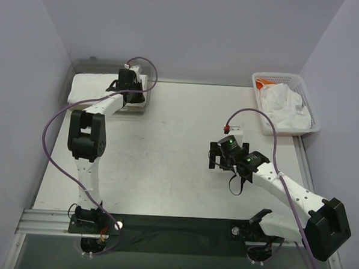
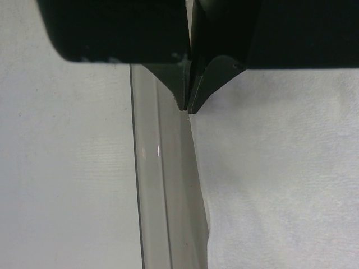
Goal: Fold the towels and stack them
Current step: Neatly place the folded towel into the bin
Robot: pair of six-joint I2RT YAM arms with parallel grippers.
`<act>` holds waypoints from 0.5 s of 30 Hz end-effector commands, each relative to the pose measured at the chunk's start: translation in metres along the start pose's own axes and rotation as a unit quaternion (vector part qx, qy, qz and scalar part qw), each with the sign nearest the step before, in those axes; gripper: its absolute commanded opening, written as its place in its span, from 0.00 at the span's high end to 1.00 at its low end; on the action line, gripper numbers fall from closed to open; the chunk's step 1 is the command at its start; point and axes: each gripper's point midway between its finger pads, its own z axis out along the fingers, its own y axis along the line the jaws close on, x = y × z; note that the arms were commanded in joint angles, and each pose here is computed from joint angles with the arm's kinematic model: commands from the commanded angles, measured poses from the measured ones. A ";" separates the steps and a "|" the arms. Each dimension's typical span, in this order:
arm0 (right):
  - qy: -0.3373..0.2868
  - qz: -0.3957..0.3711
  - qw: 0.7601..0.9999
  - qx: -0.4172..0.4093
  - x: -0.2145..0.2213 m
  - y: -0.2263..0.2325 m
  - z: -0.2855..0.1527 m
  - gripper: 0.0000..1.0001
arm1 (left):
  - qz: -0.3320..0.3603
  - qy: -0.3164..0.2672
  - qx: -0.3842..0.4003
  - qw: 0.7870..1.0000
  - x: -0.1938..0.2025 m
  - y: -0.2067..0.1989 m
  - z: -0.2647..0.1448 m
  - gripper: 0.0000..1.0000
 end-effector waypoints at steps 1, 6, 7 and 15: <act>-0.022 0.008 1.000 0.004 -0.008 -0.007 -0.010 0.03 | 0.007 0.013 0.014 1.000 0.000 -0.003 0.004 0.94; -0.045 0.017 0.999 0.000 -0.015 -0.013 -0.025 0.03 | -0.002 0.066 -0.003 0.998 0.018 0.007 0.014 0.92; -0.048 0.018 0.999 0.000 -0.015 -0.014 -0.026 0.03 | -0.002 0.061 -0.002 0.998 0.013 0.006 0.014 0.92; -0.112 0.022 0.993 0.015 -0.035 -0.034 -0.055 0.03 | 0.004 -0.013 0.027 1.000 -0.054 -0.023 -0.042 0.80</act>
